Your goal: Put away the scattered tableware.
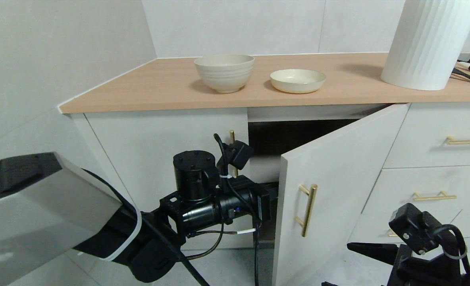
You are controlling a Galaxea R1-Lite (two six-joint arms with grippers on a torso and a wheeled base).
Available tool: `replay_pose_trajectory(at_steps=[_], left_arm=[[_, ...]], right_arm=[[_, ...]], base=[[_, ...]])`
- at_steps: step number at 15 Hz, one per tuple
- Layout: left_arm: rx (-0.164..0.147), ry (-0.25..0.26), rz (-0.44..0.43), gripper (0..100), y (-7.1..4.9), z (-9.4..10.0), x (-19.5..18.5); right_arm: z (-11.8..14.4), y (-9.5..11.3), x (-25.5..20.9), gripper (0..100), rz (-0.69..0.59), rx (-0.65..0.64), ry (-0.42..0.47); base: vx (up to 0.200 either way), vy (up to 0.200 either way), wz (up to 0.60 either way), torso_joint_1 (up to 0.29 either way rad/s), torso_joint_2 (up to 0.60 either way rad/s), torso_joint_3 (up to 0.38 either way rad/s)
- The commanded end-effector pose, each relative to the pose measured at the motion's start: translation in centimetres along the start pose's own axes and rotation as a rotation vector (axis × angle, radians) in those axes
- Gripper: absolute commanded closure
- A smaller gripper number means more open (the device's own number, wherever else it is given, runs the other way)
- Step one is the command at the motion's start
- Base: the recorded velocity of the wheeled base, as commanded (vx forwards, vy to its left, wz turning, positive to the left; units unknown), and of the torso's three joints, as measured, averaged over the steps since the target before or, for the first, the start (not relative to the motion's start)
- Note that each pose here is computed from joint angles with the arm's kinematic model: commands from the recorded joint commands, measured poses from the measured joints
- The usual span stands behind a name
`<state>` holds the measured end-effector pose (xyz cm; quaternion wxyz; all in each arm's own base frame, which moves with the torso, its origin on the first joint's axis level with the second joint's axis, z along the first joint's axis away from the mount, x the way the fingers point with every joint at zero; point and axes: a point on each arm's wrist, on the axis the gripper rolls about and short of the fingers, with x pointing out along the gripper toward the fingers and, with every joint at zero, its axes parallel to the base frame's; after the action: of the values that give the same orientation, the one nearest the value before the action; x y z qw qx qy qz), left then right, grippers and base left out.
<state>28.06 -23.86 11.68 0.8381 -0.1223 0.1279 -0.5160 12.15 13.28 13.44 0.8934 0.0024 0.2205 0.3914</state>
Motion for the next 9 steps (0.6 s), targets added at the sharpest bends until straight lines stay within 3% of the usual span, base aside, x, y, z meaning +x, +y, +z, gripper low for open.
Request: replay_pose_trajectory(at_steps=[1, 6, 9], left_arm=[[0.0, -0.003, 0.006, 100, 0.52, -0.64, 0.68], [0.003, -0.012, 0.005, 100, 0.61, -0.5, 0.94], [0.002, -0.011, 0.008, 100, 0.8, -0.64, 1.11]], right_arm=[[-0.05, 0.02, 0.09, 0, 0.002, -0.002, 0.004], [-0.1, 0.0, 0.15, 0, 0.0, -0.002, 0.008], [-0.06, 0.01, 0.09, 0, 0.001, -0.002, 0.005]], base=[[0.0, 0.0, 0.0, 0.0, 0.0, 0.0], [0.0, 0.0, 0.0, 0.0, 0.0, 0.0], [-0.2, 0.0, 0.0, 0.007, 0.0, 0.001]])
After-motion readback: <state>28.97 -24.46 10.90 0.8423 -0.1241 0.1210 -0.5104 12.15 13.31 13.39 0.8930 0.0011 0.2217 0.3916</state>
